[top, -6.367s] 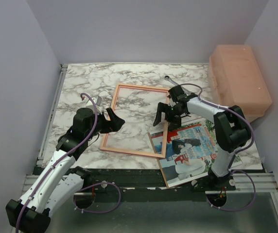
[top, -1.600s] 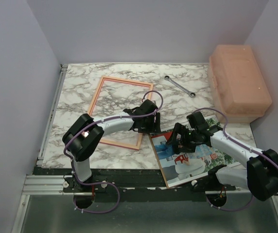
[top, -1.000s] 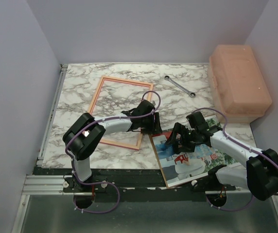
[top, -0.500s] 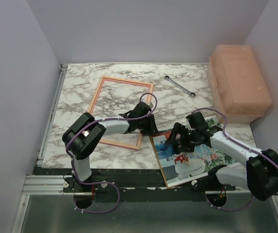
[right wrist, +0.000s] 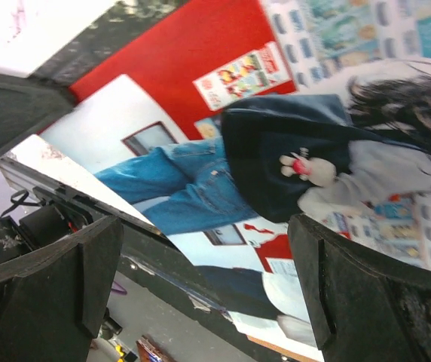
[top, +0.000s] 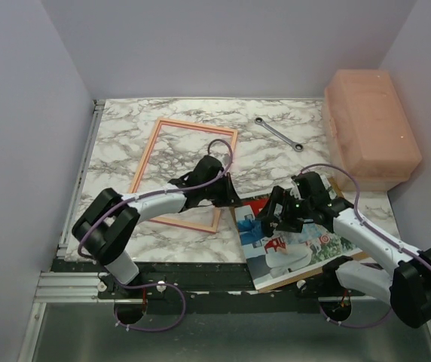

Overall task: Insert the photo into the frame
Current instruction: Move the photo to the photo frame, then pick up the photo from the photo frame, then turn over the photo from the photo frame.

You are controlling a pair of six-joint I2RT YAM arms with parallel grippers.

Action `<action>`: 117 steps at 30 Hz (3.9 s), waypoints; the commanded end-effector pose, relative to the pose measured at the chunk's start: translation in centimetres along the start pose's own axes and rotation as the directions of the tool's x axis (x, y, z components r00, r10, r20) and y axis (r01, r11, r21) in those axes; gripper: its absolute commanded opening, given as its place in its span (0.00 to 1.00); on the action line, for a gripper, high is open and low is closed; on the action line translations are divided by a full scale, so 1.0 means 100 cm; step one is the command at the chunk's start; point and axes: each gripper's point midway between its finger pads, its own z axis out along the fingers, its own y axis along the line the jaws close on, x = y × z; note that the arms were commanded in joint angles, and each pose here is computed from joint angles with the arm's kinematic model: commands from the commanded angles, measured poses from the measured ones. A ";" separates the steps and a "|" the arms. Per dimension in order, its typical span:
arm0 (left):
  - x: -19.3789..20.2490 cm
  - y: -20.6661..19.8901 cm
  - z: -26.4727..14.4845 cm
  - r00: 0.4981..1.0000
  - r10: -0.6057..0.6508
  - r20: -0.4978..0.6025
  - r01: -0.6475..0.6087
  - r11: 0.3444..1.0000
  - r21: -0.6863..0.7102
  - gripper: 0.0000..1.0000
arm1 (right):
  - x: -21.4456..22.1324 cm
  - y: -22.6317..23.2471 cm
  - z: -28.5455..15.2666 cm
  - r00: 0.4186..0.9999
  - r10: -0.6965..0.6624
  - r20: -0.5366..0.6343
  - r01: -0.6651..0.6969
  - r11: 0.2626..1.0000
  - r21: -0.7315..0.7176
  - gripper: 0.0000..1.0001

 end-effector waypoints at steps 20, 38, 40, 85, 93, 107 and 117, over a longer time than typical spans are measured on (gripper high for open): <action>-0.023 0.144 -0.184 0.802 -0.181 0.569 0.329 0.929 -0.169 0.00 | -0.023 0.043 0.026 0.996 -0.075 -0.043 0.067 0.984 -0.168 1.00; -0.014 0.178 -0.234 0.680 -0.185 0.709 0.477 0.847 -0.237 0.87 | -0.026 0.055 0.066 0.993 -0.024 -0.114 -0.005 0.969 -0.245 1.00; -0.014 0.178 -0.237 0.683 -0.176 0.708 0.474 0.845 -0.248 0.91 | -0.027 0.056 0.068 0.993 -0.016 -0.113 -0.013 0.968 -0.250 1.00; -0.024 0.101 -0.235 0.818 -0.017 0.575 0.122 0.982 -0.145 0.99 | -0.039 0.102 0.075 0.959 -0.274 -0.077 0.273 0.962 -0.026 0.01; -0.028 0.063 -0.204 0.872 -0.007 0.489 0.053 0.995 -0.079 0.98 | -0.070 0.106 0.000 0.925 -0.372 0.074 0.361 0.923 0.136 0.01; -0.030 -0.027 -0.124 0.958 0.043 0.285 -0.055 0.998 0.035 0.98 | -0.085 0.100 -0.124 0.896 -0.399 0.194 0.320 0.885 0.339 0.00; -0.023 -0.045 -0.119 0.971 0.031 0.238 -0.053 0.995 0.085 0.98 | -0.089 0.115 -0.159 0.894 -0.409 0.182 0.325 0.872 0.365 0.00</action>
